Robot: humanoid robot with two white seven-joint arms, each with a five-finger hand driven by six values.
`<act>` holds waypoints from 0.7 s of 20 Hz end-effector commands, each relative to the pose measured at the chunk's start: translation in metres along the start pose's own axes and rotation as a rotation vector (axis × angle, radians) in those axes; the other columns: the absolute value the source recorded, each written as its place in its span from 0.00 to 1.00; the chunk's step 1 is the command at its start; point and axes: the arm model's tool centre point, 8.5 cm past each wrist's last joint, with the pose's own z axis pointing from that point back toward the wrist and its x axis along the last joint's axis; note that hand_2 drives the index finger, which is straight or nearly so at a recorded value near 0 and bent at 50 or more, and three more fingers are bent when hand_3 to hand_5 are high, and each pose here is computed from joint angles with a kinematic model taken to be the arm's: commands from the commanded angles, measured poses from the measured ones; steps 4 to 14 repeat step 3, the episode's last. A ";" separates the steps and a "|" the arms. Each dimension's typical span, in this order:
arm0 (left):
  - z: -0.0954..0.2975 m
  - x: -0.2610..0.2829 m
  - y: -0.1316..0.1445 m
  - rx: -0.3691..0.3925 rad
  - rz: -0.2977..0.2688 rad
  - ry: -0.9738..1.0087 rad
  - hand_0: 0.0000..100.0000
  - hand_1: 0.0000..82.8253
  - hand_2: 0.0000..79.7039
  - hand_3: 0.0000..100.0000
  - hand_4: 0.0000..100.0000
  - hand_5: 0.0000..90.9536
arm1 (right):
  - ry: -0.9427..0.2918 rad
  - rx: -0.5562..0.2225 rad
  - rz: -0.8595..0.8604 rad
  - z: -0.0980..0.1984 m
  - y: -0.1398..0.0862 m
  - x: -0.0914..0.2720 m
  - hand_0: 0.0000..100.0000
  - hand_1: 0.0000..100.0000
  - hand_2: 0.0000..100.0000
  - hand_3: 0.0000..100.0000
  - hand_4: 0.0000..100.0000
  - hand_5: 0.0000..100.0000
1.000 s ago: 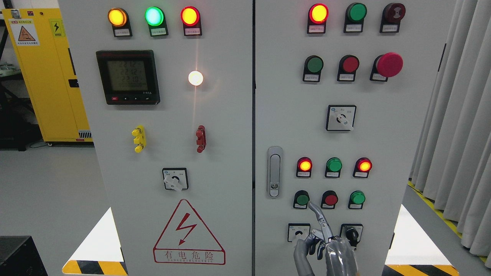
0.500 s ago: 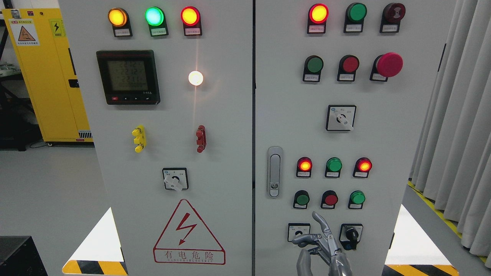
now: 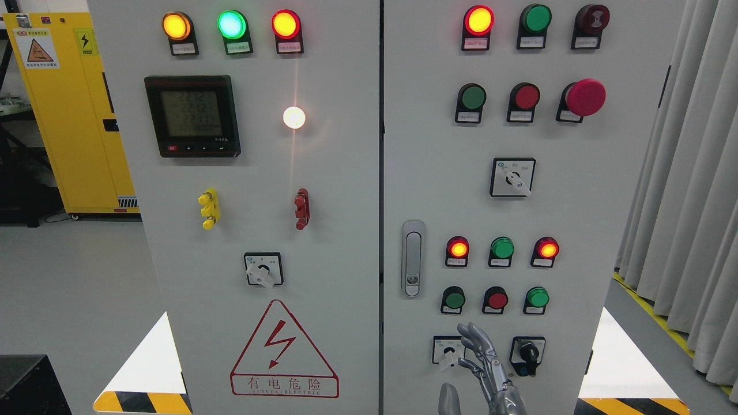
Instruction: Press green start button
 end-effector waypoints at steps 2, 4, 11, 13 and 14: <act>0.000 0.000 0.000 -0.001 -0.001 0.000 0.12 0.67 0.00 0.00 0.00 0.00 | -0.015 0.009 -0.017 -0.002 0.004 0.005 0.67 0.67 0.00 0.00 0.00 0.00; 0.000 0.000 0.000 -0.001 -0.001 0.000 0.12 0.67 0.00 0.00 0.00 0.00 | -0.015 0.009 -0.017 -0.002 0.004 0.005 0.66 0.67 0.00 0.00 0.00 0.00; 0.000 0.000 0.000 -0.001 -0.001 0.000 0.12 0.67 0.00 0.00 0.00 0.00 | -0.015 0.009 -0.017 -0.002 0.004 0.005 0.66 0.67 0.00 0.00 0.00 0.00; 0.000 0.000 0.000 -0.001 -0.001 0.000 0.12 0.67 0.00 0.00 0.00 0.00 | -0.015 0.009 -0.017 -0.002 0.004 0.005 0.66 0.67 0.00 0.00 0.00 0.00; 0.000 0.000 0.000 -0.001 -0.001 0.000 0.12 0.67 0.00 0.00 0.00 0.00 | -0.015 0.009 -0.017 -0.002 0.004 0.005 0.66 0.67 0.00 0.00 0.00 0.00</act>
